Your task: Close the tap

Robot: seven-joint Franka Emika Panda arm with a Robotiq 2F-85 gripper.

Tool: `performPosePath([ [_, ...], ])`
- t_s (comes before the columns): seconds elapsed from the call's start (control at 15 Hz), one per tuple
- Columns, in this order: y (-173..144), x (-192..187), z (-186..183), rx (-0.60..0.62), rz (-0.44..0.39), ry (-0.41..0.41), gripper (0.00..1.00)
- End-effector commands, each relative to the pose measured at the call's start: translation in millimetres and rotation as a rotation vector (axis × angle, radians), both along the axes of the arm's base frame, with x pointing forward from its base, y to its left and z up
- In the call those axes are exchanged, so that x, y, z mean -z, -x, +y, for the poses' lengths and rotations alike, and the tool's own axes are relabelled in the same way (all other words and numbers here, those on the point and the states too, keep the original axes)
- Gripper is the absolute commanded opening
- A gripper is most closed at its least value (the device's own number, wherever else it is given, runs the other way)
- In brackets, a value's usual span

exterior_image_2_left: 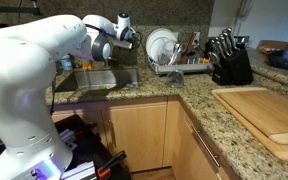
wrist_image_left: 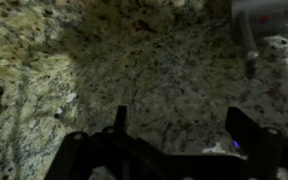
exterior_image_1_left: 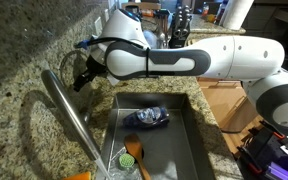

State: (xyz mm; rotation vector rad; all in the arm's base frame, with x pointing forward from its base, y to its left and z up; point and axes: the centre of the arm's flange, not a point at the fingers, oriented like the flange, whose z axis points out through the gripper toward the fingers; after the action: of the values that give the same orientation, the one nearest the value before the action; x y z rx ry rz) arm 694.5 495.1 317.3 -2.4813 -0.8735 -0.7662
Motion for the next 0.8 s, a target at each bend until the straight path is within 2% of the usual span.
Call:
performPosePath([
  [0.0, -8, -1, -5, 0.024, 0.05, -0.061, 1.0],
  [0.13, -4, -6, -15, 0.039, 0.091, -0.089, 1.0],
  [0.27, 1, -10, -23, 0.045, 0.178, -0.093, 1.0],
  [0.4, 6, -19, -30, 0.048, 0.261, -0.052, 1.0],
  [0.47, 8, -21, -32, 0.049, 0.301, -0.007, 1.0],
  [0.53, -4, -7, -18, 0.052, 0.217, -0.048, 1.0],
  [0.73, -3, -19, -23, 0.053, 0.267, -0.025, 1.0],
])
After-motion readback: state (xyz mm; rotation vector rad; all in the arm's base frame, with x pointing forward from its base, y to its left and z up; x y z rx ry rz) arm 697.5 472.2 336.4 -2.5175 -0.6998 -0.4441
